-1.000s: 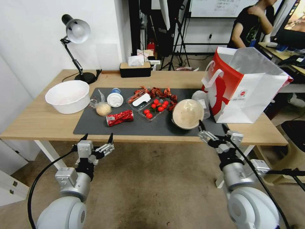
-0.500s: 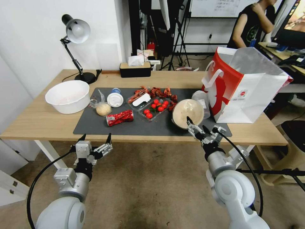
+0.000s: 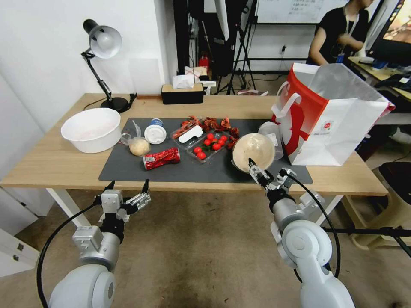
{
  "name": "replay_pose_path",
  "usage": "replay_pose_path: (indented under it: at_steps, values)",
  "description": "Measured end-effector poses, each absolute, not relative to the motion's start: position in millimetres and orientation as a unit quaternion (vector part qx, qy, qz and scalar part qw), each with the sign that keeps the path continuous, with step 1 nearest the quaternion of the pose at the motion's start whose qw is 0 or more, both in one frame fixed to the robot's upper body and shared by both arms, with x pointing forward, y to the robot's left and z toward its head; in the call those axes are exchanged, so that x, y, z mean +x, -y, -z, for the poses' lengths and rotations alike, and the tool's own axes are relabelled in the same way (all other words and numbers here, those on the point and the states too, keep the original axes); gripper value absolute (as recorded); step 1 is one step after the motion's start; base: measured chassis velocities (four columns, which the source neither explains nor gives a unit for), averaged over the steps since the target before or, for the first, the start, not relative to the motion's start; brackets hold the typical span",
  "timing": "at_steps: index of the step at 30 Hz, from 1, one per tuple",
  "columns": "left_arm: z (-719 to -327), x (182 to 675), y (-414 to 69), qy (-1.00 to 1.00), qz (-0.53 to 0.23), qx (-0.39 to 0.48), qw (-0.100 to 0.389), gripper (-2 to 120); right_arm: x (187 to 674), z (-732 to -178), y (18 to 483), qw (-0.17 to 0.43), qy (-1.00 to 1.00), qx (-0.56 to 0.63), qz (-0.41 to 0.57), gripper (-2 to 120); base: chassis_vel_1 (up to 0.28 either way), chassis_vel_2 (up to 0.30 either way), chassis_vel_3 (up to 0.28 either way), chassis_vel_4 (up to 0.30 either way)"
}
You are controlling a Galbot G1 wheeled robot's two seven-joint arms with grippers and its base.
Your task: Pick up the trash from the table and place it into the takeout bag.
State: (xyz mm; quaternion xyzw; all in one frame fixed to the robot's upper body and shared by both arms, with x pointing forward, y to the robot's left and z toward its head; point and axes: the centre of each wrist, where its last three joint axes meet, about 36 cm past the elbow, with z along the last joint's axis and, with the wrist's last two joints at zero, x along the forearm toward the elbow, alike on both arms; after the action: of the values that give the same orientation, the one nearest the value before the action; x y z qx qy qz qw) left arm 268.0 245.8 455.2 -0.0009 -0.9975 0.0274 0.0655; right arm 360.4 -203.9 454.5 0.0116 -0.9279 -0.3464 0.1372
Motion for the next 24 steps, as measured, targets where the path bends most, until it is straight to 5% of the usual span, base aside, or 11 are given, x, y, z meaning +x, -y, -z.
replay_pose_path:
  at_steps: [16,24]
  values:
    - [-454,267,-245,0.998,-0.027,-0.003,0.055,100,351,-460,208,0.144,0.926,-0.005,0.348,1,0.0,0.0,0.0,0.0]
    - [-453,267,-245,0.998,-0.026,-0.003,0.053,100,332,-489,217,0.064,0.932,0.034,0.354,0,0.0,0.0,0.0,0.0]
